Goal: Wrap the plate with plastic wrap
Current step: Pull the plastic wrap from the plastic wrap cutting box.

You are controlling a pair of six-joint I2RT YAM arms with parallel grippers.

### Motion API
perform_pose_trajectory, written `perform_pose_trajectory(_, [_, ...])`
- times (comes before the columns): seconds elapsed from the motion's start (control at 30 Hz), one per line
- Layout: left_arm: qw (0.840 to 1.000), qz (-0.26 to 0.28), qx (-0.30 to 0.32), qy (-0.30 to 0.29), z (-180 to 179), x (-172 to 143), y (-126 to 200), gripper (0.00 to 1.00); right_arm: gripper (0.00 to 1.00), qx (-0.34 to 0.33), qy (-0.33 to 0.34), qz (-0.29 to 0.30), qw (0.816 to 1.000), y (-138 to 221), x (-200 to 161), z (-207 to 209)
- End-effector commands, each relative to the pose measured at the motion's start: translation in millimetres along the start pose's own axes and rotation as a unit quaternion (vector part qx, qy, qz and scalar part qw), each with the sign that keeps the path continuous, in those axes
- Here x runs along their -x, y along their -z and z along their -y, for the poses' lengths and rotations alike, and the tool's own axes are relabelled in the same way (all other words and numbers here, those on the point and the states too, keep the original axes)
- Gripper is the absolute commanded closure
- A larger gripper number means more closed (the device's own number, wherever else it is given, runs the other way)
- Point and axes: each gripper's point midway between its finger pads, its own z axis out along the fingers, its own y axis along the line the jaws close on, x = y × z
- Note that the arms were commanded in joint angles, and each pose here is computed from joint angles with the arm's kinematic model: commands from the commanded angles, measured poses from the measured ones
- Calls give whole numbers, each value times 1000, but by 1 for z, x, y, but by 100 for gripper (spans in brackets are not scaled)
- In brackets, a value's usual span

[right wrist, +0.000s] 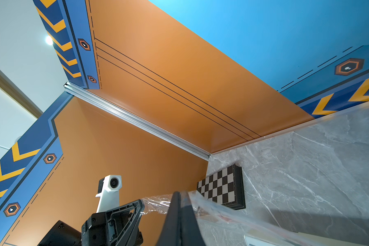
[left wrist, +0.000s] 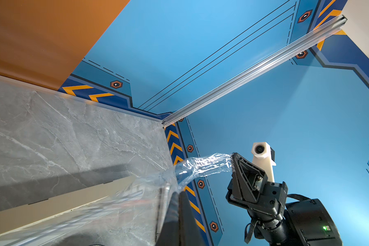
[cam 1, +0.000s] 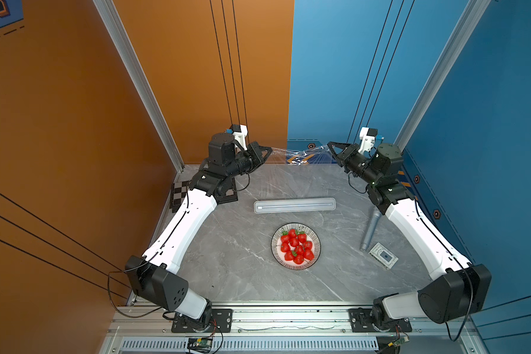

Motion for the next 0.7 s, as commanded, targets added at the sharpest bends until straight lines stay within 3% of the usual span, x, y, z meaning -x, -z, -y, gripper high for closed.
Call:
perform_pose_trajectory(0.0, [998, 34, -32, -33, 31, 20, 12, 100, 100, 52, 35, 27, 998, 13, 17, -47])
perform_pose_trajectory(0.67, [998, 37, -32, -42, 33, 23, 10, 100, 100, 47, 40, 25, 998, 11, 15, -47])
